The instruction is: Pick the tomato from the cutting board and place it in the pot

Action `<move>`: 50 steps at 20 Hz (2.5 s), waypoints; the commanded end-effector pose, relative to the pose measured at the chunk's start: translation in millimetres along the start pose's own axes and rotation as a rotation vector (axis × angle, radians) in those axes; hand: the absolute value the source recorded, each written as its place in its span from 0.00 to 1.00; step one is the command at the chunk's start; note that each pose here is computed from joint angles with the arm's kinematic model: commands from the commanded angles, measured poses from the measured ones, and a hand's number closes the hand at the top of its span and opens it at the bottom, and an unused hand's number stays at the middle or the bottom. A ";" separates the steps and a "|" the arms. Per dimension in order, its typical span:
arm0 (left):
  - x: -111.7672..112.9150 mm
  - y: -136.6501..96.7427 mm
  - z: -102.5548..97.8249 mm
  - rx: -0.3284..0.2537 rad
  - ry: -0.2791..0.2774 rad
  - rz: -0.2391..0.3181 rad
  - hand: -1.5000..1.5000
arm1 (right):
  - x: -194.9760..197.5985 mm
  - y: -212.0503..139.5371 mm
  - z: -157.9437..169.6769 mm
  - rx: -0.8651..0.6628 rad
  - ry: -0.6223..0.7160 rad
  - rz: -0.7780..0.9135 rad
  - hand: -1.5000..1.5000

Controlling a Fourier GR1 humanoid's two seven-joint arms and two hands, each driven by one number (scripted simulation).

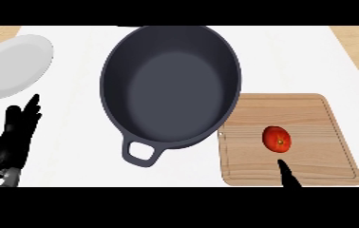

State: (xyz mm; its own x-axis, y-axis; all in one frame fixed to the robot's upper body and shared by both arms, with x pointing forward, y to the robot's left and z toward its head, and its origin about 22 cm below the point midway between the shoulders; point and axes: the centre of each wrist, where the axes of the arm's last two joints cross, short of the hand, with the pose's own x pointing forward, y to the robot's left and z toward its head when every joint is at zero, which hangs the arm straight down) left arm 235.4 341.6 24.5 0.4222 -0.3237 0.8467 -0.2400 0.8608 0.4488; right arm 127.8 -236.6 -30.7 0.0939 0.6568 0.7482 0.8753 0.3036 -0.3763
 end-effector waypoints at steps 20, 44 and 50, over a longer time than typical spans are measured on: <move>31.7 -14.4 -20.4 -0.050 -0.056 -0.019 0.50 | 60.9 -76.8 58.3 0.334 0.402 0.318 0.00; 26.2 -15.9 -17.2 -0.063 -0.005 -0.007 0.50 | 85.5 56.3 -8.2 0.392 0.486 0.482 0.00; 20.5 -18.8 -13.3 -0.050 -0.018 -0.028 0.50 | 79.9 42.3 -13.4 0.425 0.475 0.458 0.00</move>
State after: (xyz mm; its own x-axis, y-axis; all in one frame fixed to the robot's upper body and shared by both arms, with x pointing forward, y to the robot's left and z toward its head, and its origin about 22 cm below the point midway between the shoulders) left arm 260.8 328.9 28.7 0.4081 -0.3488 0.8437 -0.1841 0.8737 0.4503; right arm 182.2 -174.6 14.4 0.6460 0.4999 0.5769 0.4549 0.3547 -0.8168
